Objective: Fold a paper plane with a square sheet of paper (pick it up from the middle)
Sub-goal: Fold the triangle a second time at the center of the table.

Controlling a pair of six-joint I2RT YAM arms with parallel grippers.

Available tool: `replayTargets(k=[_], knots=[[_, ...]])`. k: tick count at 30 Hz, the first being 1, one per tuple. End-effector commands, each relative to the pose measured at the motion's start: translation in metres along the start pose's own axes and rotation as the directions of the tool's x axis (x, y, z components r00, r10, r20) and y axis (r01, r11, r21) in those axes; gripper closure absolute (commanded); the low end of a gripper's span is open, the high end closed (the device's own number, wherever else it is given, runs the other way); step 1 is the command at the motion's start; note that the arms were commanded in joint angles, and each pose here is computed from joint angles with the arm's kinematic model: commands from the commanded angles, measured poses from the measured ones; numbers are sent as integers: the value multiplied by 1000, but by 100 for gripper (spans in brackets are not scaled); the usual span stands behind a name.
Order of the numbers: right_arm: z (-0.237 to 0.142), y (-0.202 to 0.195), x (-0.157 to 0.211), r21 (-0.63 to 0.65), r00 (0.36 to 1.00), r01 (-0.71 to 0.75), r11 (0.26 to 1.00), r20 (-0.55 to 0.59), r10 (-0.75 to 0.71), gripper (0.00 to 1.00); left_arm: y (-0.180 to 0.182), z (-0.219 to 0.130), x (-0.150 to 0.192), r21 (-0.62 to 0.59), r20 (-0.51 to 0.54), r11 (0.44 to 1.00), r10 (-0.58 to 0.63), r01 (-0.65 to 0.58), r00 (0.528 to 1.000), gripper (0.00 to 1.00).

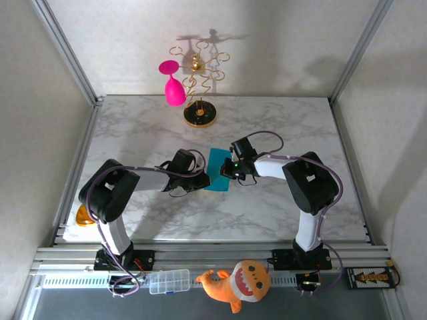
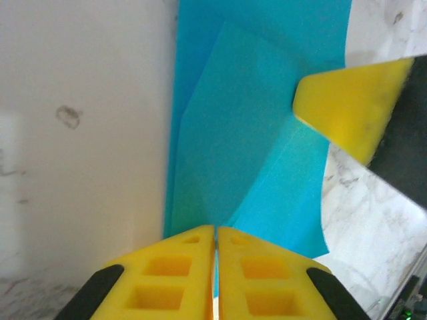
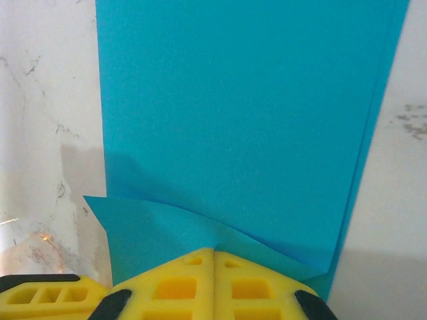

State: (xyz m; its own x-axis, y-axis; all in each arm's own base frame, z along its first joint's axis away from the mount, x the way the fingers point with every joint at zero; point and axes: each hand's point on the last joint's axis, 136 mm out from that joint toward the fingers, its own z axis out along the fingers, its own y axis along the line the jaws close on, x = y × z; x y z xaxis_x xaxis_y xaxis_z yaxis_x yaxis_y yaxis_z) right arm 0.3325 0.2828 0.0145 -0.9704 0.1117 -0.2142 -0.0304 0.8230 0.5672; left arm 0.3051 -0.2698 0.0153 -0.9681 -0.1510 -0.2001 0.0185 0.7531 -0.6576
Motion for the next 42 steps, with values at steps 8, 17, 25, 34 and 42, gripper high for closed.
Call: replayTargets(k=[8,17,25,34,42], knots=[[15,-80,35,260,992,-65,963,-90,91,100,-21,-28,-14,-28,23,999,45,-44,999,89],[17,-79,38,249,990,-76,966,-98,103,100,-33,9,-16,-3,-16,999,53,-53,998,90],[17,-80,39,255,989,-75,964,-106,105,100,0,19,4,-119,-91,990,66,-77,994,92],[17,-81,39,264,990,-63,962,-109,95,100,43,-12,47,-253,-188,962,58,-105,980,92],[16,-73,34,230,992,-62,971,-93,85,100,-21,-37,-6,-96,30,992,86,-83,996,91]])
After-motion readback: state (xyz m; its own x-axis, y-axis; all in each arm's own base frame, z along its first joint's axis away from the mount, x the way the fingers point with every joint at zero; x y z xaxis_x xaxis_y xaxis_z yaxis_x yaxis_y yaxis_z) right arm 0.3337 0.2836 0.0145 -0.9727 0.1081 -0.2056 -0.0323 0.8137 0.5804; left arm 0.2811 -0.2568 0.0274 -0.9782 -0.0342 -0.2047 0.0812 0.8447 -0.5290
